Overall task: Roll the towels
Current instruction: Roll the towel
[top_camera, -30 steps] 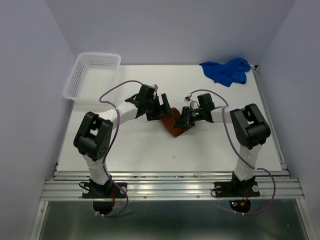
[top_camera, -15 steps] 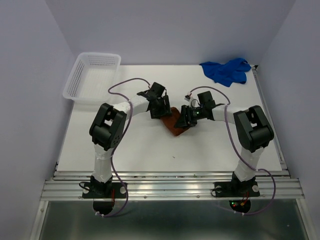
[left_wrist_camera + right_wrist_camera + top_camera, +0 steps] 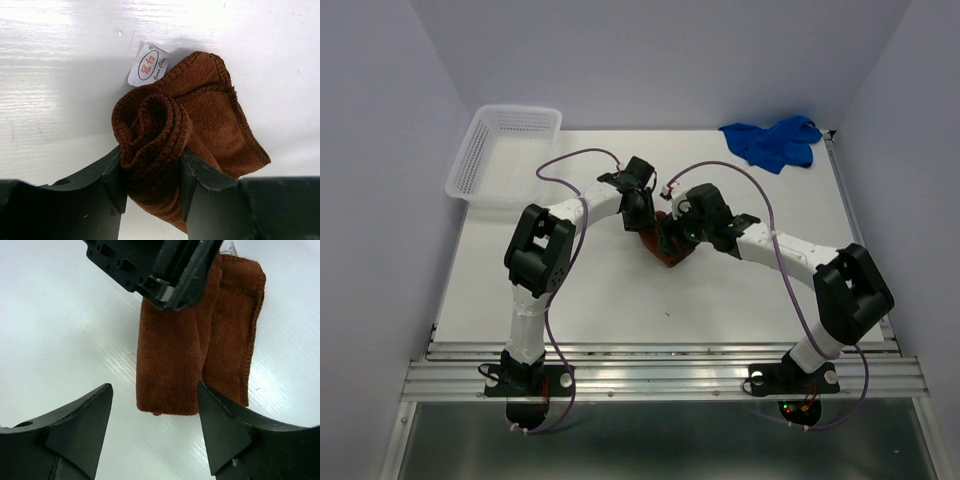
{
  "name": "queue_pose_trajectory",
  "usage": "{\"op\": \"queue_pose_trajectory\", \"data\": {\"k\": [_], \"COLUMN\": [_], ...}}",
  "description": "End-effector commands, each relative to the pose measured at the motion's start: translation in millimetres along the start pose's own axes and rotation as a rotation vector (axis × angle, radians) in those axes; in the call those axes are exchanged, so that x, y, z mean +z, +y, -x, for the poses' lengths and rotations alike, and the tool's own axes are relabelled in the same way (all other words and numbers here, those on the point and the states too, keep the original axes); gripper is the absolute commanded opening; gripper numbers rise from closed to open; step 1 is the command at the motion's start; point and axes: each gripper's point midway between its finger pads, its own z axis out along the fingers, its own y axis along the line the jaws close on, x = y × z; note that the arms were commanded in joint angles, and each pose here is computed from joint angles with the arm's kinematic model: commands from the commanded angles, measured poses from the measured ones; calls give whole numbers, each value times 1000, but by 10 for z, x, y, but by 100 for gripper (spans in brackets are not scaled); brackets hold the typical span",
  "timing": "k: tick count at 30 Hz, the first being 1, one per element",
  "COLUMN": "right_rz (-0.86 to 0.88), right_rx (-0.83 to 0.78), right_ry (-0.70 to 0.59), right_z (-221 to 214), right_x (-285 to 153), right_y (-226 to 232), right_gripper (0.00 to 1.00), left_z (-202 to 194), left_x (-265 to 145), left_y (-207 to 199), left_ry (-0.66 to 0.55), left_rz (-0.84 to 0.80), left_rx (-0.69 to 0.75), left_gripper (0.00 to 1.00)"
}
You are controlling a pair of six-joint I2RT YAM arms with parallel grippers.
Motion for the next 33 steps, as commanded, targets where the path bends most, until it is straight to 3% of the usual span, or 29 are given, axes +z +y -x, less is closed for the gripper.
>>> {"op": "queue_pose_trajectory", "data": {"k": [1,8,13,16,17,19,21,22,23,26,33], "right_rz": [-186,-225,-347,-443,-465,-525,-529,-475,-453,-314,37], "right_rx": [-220,-349,-373,-362,-352,-340,-304,-261,-192,-15,211], "right_ry": [-27,29,94,115,117,117,106,104,89,58,39], "right_z": [73,-96,-332,-406,-415,-409,-372,-385,-345,-277,-141], "right_x": [89,281,356,358,352,323,323,368,361,363,334], "right_y": [-156,-52,-175,-314,-347,-432,-454,-384,-408,-371,-201], "right_gripper": [74,74,66,40,26,12,7,7,6,5,4], "left_z": [55,10,-28,11,47,88,174,211,275,404,603], "left_x": [-95,-64,-5,-25,-46,-81,-160,-190,-266,-424,-661], "left_y": [26,34,-6,6,19,12,-10,0,-29,-30,-1], "left_ry": [0,46,80,78,71,63,31,18,-16,-80,-161], "left_rz": [34,57,23,13,4,-18,-53,-62,-85,-122,-251], "left_rx": [28,0,-34,-54,-63,-78,-87,-94,-101,-119,-161], "left_gripper": [46,46,46,48,50,64,84,96,99,99,99]}}
